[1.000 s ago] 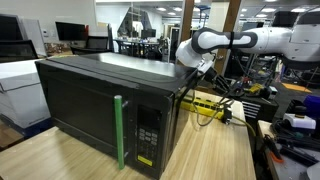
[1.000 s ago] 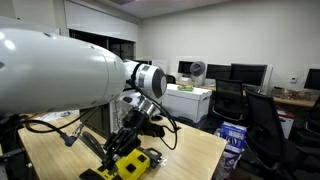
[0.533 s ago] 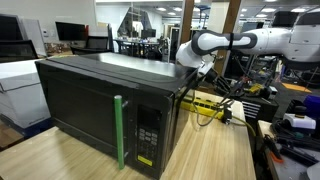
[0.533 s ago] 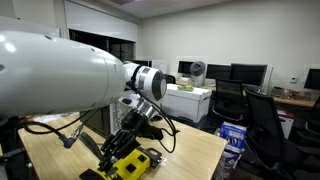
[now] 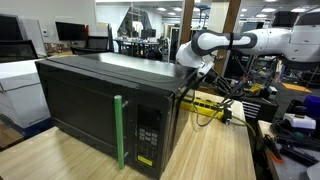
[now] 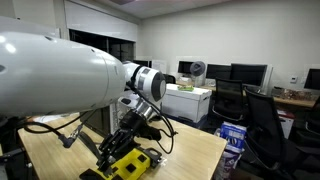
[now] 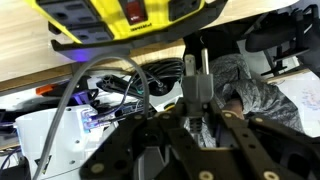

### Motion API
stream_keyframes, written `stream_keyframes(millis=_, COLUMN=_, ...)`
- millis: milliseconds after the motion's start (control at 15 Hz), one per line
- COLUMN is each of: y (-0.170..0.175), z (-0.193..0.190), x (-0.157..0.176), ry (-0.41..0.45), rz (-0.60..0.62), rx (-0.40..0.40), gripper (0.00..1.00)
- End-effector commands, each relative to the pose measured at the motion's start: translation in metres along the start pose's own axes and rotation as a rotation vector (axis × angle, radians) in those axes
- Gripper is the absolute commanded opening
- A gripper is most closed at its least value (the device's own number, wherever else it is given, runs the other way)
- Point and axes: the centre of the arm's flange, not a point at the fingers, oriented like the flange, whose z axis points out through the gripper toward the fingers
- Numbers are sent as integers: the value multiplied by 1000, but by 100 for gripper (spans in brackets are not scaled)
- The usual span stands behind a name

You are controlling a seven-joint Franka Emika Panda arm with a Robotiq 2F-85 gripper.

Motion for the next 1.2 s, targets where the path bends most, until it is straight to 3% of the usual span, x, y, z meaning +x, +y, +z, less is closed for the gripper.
stream_keyframes(millis=0, y=-32, z=-2, x=-15, ry=-15, rz=-34, rx=-9, gripper=7)
stream_keyframes(millis=1133, y=-35, z=-11, x=-40, ry=1, rz=-30, rx=-34, gripper=7)
